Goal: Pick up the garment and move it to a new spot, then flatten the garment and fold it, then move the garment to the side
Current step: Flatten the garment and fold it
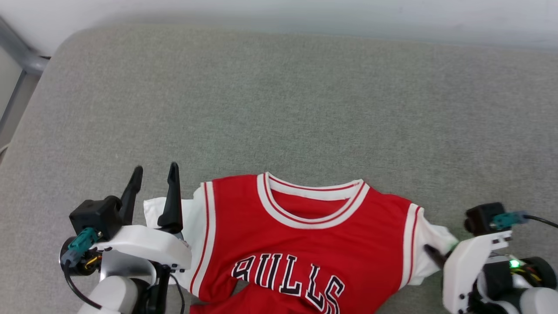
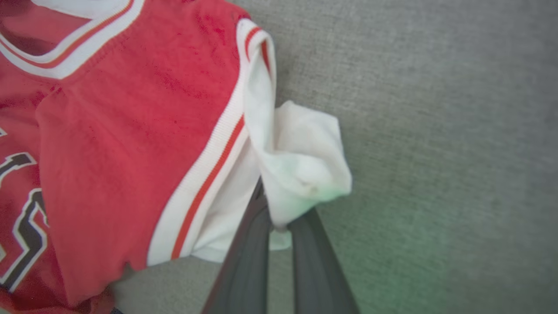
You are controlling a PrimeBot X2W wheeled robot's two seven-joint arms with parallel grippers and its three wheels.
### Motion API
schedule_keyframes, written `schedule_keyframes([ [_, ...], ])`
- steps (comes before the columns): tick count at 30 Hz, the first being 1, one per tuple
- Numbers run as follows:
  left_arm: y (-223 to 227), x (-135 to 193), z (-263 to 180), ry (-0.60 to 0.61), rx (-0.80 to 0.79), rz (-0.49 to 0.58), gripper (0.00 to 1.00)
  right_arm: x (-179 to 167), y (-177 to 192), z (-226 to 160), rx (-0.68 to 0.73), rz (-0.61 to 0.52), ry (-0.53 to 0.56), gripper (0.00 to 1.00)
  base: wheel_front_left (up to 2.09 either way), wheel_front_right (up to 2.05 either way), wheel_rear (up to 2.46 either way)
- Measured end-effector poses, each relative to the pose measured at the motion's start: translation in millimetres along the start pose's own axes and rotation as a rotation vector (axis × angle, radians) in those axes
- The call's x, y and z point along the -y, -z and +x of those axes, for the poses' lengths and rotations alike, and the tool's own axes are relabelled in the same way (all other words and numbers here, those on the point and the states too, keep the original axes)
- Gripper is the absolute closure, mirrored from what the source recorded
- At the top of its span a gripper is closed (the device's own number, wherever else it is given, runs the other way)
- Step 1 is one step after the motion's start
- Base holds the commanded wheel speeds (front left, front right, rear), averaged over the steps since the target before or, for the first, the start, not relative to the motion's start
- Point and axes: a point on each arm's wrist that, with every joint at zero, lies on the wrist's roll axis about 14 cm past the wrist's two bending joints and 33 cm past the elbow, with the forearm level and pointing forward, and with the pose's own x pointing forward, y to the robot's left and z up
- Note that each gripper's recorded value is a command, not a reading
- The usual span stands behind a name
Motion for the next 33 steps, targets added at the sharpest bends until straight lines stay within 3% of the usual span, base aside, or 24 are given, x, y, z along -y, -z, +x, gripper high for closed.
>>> schedule_keyframes([
  [6, 18, -2, -5, 0.037, -0.200, -0.019, 0.00, 41, -24, -35, 0.148, 0.043, 0.134, 1.00, 0.00, 0.00, 0.00],
  [11, 39, -4, -10, 0.077, -0.414, -0.005, 0.00, 70, -18, -62, 0.195, 0.097, 0.231, 1.00, 0.00, 0.00, 0.00],
  [19, 80, 12, -16, 0.172, -0.755, 0.019, 0.00, 73, -5, -77, 0.219, 0.164, 0.255, 1.00, 0.00, 0.00, 0.00],
  [33, 139, 26, 9, 0.239, -1.036, 0.052, 0.00, 88, 17, -67, 0.185, 0.242, 0.297, 1.00, 0.00, 0.00, 0.00],
])
